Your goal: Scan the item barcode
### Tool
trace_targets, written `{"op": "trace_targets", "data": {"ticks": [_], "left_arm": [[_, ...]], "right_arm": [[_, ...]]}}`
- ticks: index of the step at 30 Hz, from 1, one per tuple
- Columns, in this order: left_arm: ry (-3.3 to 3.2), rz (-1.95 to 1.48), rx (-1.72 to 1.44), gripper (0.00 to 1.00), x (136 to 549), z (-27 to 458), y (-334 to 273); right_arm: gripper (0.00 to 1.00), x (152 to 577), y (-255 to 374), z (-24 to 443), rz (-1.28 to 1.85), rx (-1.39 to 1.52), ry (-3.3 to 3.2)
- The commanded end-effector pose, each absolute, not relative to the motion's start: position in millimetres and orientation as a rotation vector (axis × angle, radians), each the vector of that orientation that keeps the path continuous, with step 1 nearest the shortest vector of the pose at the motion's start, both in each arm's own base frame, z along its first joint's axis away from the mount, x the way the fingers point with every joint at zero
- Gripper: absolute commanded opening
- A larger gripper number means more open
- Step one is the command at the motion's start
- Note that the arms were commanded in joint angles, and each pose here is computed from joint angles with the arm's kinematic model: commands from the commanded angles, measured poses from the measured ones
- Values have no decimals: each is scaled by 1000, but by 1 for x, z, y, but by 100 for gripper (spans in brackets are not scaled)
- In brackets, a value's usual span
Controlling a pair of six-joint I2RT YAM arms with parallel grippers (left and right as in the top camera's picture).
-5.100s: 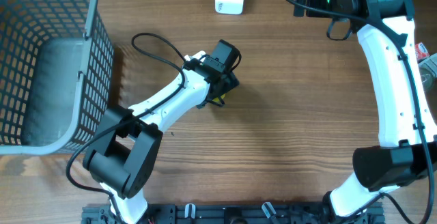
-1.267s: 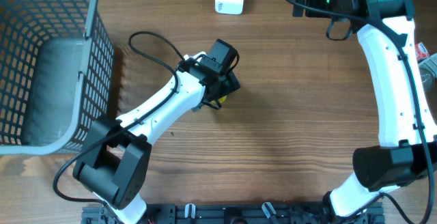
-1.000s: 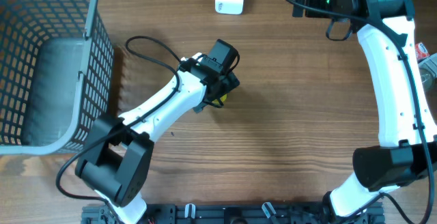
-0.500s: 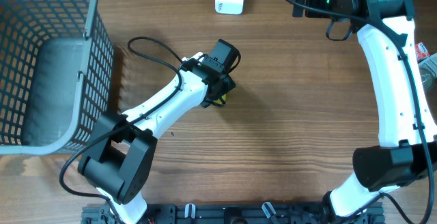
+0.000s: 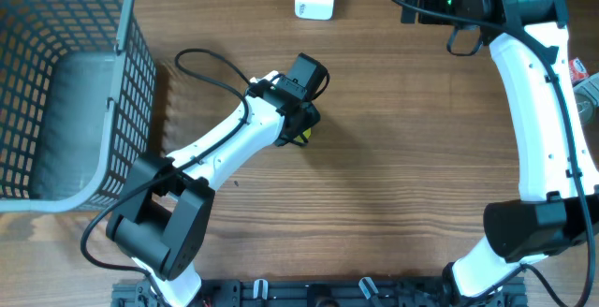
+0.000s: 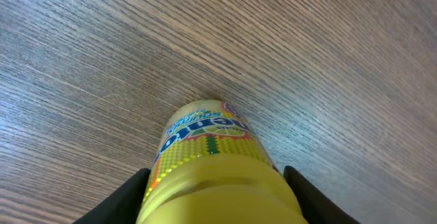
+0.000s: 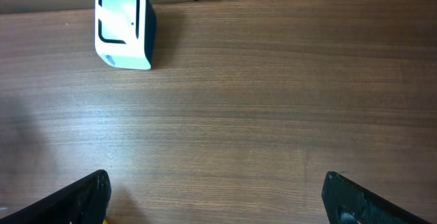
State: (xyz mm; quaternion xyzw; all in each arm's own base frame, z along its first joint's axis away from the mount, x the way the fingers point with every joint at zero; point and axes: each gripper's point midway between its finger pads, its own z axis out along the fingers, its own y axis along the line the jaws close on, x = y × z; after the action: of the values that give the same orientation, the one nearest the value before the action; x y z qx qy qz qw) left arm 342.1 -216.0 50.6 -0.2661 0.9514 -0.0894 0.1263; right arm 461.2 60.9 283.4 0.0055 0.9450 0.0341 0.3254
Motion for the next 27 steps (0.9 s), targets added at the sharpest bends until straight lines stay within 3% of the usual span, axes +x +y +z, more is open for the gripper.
{"op": "trace_targets", "data": {"ticks": [1, 8, 18, 23, 24, 25, 27], "left_arm": [[2835, -237, -605, 52, 336, 45, -218], [2868, -199, -295, 52, 337, 45, -217], [2826, -100, 434, 55, 337, 45, -218], [2781, -26, 535, 58, 344, 46, -212], [2779, -16, 533, 82, 344, 46, -211], [2778, -15, 532, 100, 344, 46, -211], [2778, -15, 531, 100, 344, 46, -211]], "right_arm": [[100, 462, 66, 280, 101, -14, 2487], [100, 462, 66, 280, 102, -13, 2487], [100, 462, 66, 280, 101, -14, 2487], [100, 462, 66, 280, 101, -14, 2487], [100, 462, 66, 280, 101, -14, 2487], [100, 462, 66, 280, 101, -14, 2487], [100, 462, 66, 280, 102, -14, 2487]]}}
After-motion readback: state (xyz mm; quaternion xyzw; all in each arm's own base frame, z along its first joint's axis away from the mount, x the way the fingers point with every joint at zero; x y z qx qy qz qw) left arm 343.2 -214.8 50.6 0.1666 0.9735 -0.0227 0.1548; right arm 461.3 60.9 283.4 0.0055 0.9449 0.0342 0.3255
